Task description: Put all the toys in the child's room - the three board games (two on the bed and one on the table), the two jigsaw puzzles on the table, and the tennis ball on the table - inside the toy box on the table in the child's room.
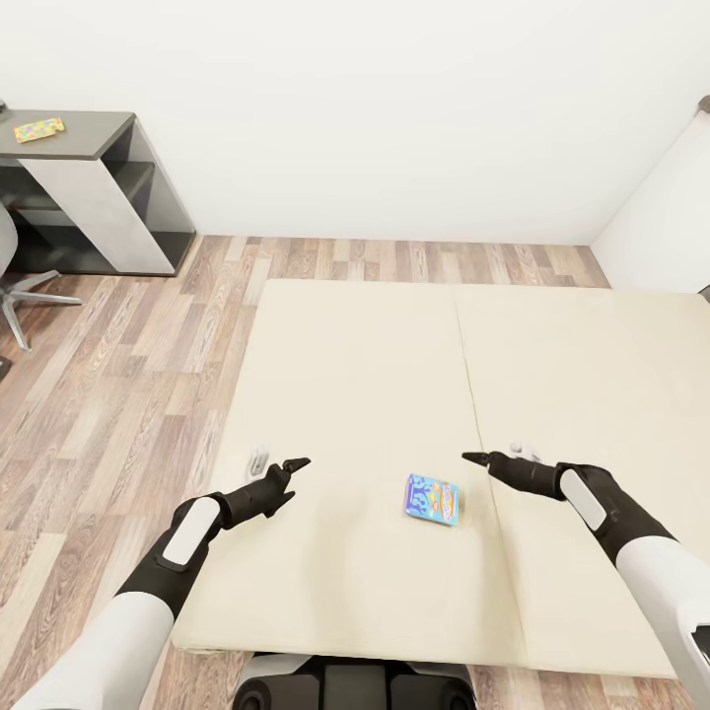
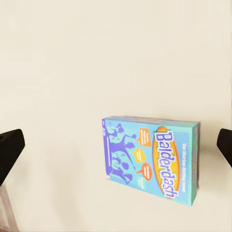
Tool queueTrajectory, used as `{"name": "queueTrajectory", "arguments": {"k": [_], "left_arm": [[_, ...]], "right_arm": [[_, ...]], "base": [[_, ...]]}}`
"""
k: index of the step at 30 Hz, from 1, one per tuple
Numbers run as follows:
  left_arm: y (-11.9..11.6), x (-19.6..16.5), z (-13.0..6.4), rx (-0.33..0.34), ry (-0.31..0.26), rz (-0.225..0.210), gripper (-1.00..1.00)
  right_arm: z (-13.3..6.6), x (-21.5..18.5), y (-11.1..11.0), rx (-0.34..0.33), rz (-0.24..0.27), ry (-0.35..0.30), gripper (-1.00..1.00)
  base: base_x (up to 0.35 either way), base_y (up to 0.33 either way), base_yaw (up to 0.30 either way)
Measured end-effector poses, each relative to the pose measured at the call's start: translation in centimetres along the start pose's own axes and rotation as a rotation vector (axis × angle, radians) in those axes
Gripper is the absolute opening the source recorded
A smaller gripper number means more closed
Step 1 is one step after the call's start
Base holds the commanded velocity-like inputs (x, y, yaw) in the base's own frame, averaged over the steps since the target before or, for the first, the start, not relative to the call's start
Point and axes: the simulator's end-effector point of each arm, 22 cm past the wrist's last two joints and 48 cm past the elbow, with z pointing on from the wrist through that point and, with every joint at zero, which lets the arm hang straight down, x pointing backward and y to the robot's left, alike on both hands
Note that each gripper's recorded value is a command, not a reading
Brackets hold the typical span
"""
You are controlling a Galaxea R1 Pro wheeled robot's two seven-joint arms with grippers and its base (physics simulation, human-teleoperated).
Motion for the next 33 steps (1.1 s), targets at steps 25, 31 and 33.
{"name": "queueTrajectory", "arguments": {"k": [25,31,33], "left_arm": [[1.0,0.3,0.6,-0.006,0.010,-0.013,1.00],[-2.8,0.1,-0.1,0.121,0.000,0.030,1.00],[-4.4,0.5,-0.9,0.182,-0.003,0.053,1.00]], "right_arm": [[0.9,1.0,-0.5,-0.005,0.001,0.017,1.00],[1.2,1.4,-0.9,0.000,0.006,0.025,1.00],[1.3,1.5,-1.1,0.001,0.007,0.028,1.00]], "base": [[0.000,0.000,0.000],[0.000,0.000,0.000],[0.000,0.000,0.000]]}}
